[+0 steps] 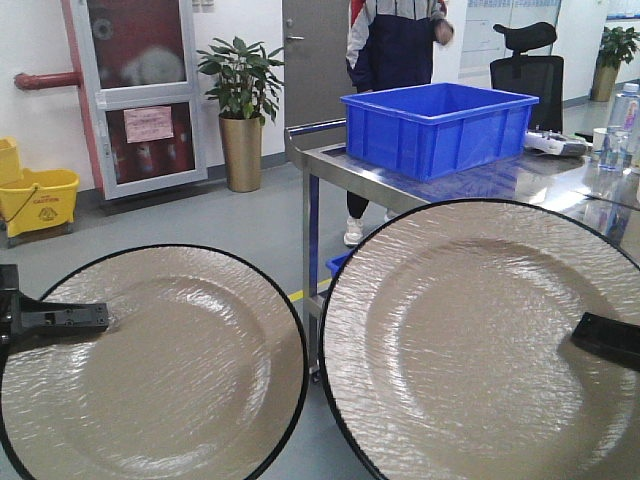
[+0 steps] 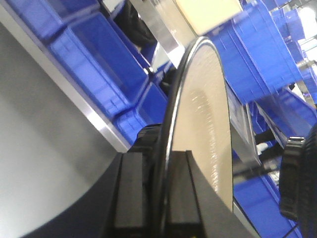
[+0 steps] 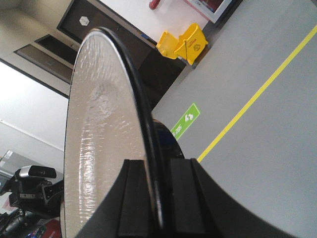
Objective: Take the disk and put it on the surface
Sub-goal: 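Keep holding both plates while driving up to the metal table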
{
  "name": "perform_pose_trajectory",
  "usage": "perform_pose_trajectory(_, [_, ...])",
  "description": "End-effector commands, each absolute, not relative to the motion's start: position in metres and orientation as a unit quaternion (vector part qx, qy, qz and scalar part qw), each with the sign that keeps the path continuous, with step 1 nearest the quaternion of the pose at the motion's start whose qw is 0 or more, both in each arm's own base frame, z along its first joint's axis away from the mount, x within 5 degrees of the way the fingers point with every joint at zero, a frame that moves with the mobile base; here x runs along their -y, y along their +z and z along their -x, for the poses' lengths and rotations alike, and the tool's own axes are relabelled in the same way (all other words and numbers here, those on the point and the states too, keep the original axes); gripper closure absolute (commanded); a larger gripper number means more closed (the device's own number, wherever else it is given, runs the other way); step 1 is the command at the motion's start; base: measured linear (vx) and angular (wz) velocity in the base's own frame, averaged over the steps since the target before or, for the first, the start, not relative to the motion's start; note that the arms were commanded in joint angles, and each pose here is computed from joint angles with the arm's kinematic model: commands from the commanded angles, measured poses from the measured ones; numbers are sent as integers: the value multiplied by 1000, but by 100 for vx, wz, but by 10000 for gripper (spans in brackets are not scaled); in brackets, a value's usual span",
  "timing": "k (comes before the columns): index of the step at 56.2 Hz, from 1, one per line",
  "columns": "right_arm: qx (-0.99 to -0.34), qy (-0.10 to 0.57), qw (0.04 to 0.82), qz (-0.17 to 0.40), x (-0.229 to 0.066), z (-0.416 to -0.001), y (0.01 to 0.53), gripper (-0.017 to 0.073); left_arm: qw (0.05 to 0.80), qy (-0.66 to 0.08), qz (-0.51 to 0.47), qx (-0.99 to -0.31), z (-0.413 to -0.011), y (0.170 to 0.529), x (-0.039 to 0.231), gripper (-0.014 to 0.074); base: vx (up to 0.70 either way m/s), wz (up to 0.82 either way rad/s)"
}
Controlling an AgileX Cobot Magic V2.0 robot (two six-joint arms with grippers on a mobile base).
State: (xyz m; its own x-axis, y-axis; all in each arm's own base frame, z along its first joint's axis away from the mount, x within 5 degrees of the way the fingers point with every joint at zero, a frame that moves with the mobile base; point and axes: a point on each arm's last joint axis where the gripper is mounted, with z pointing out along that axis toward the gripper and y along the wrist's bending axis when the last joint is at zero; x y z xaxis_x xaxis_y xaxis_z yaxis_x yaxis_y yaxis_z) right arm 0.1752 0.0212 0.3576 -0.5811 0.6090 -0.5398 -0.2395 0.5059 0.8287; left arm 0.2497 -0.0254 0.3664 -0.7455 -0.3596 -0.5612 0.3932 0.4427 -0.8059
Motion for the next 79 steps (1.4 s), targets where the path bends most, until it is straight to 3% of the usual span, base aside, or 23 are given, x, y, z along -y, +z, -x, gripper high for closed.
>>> perform_pose_trajectory(1, [-701, 526, 464, -129, -23, -173, 380, 568, 392, -573, 0, -720, -251, 392, 25, 601, 52, -5])
perform_pose_trajectory(32, [-701, 526, 464, -129, -23, -173, 380, 568, 392, -573, 0, -720, -251, 392, 25, 601, 52, -24])
perform_pose_trajectory(79, [-701, 526, 464, -129, -23, -173, 380, 568, 392, -573, 0, -720, -251, 392, 25, 601, 42, -56])
